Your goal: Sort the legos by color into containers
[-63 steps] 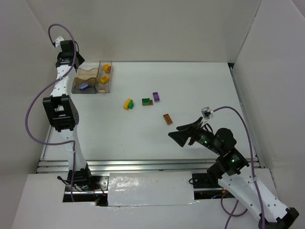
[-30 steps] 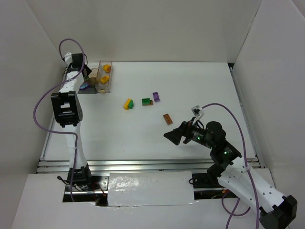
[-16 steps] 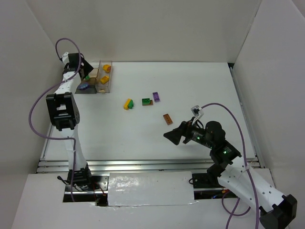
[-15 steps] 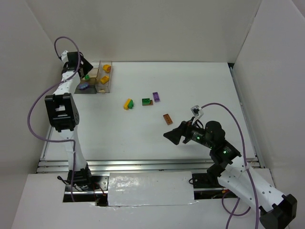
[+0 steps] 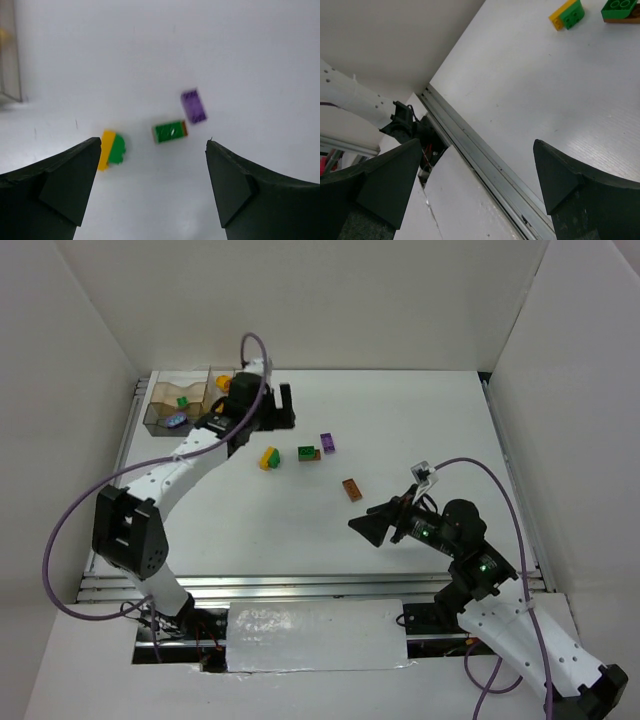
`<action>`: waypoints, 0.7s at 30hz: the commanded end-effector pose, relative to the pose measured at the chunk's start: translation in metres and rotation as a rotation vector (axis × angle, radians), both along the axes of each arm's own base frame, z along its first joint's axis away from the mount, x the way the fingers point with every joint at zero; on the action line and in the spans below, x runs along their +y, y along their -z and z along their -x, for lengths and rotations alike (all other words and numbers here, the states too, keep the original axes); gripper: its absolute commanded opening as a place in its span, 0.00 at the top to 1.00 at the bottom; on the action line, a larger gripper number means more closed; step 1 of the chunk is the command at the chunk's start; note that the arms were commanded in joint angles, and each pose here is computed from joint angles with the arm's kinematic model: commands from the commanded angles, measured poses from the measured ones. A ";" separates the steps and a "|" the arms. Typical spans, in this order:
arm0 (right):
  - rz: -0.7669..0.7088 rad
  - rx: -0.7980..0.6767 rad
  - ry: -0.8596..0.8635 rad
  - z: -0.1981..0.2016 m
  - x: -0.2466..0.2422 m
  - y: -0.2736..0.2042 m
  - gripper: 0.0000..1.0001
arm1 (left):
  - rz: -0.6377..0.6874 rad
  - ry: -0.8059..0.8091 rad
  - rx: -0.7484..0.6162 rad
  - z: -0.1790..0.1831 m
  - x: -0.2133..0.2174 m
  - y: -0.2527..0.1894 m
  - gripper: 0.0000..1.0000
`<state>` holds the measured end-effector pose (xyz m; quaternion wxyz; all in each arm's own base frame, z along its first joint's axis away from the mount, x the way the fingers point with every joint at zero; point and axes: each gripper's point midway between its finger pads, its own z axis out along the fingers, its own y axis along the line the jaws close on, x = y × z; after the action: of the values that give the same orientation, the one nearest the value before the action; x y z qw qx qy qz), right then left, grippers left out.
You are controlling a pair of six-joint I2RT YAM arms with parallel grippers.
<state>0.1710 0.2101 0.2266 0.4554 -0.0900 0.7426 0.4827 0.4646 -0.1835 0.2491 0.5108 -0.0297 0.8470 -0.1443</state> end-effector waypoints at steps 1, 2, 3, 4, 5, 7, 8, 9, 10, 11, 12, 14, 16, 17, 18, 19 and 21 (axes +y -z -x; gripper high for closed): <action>-0.001 -0.028 -0.013 0.008 -0.004 -0.012 0.00 | -0.181 0.091 0.188 0.024 0.010 0.087 0.03; 0.000 -0.027 -0.016 0.009 -0.004 -0.011 0.00 | -0.196 0.092 0.203 0.028 0.010 0.094 0.03; 0.000 -0.023 -0.016 0.010 -0.005 -0.010 0.00 | -0.229 0.097 0.229 0.035 0.011 0.106 0.03; -0.003 -0.015 -0.016 0.012 -0.005 -0.007 0.00 | -0.234 0.104 0.233 0.036 0.010 0.110 0.03; -0.007 -0.013 -0.017 0.012 -0.005 -0.007 0.00 | -0.239 0.109 0.244 0.038 0.010 0.116 0.03; -0.018 0.001 -0.034 0.016 -0.003 -0.004 0.00 | -0.245 0.129 0.255 0.038 0.007 0.126 0.03; -0.021 0.002 -0.037 0.016 -0.003 -0.004 0.00 | -0.250 0.129 0.252 0.037 0.007 0.128 0.03; -0.023 0.005 -0.042 0.017 -0.002 -0.003 0.00 | -0.260 0.136 0.251 0.034 0.007 0.133 0.02; -0.025 0.008 -0.044 0.018 -0.002 -0.003 0.00 | -0.270 0.142 0.255 0.032 0.006 0.137 0.02; -0.025 0.010 -0.043 0.018 -0.003 -0.003 0.00 | -0.277 0.144 0.253 0.028 0.005 0.136 0.02; -0.024 0.009 -0.045 0.019 -0.003 -0.002 0.00 | -0.296 0.145 0.278 0.028 0.007 0.147 0.03; -0.019 0.012 -0.042 0.019 -0.004 -0.002 0.00 | -0.301 0.158 0.298 0.025 0.007 0.159 0.04; -0.014 0.009 -0.043 0.020 -0.004 -0.003 0.00 | -0.298 0.164 0.310 0.022 0.007 0.168 0.05; -0.008 0.013 -0.043 0.020 -0.004 -0.002 0.00 | -0.304 0.159 0.331 0.019 0.010 0.176 0.07; -0.006 0.012 -0.044 0.020 -0.004 -0.002 0.00 | -0.308 0.153 0.342 0.018 0.011 0.180 0.07; -0.004 0.012 -0.045 0.020 -0.004 -0.002 0.00 | -0.311 0.146 0.337 0.015 0.013 0.182 0.07; -0.002 0.015 -0.049 0.020 -0.004 -0.001 0.00 | -0.312 0.138 0.331 0.013 0.015 0.186 0.07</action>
<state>0.1532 0.2057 0.2230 0.4356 -0.0937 0.7475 0.4926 0.4360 -0.1701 0.0560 0.3285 0.0819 0.9401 -0.0397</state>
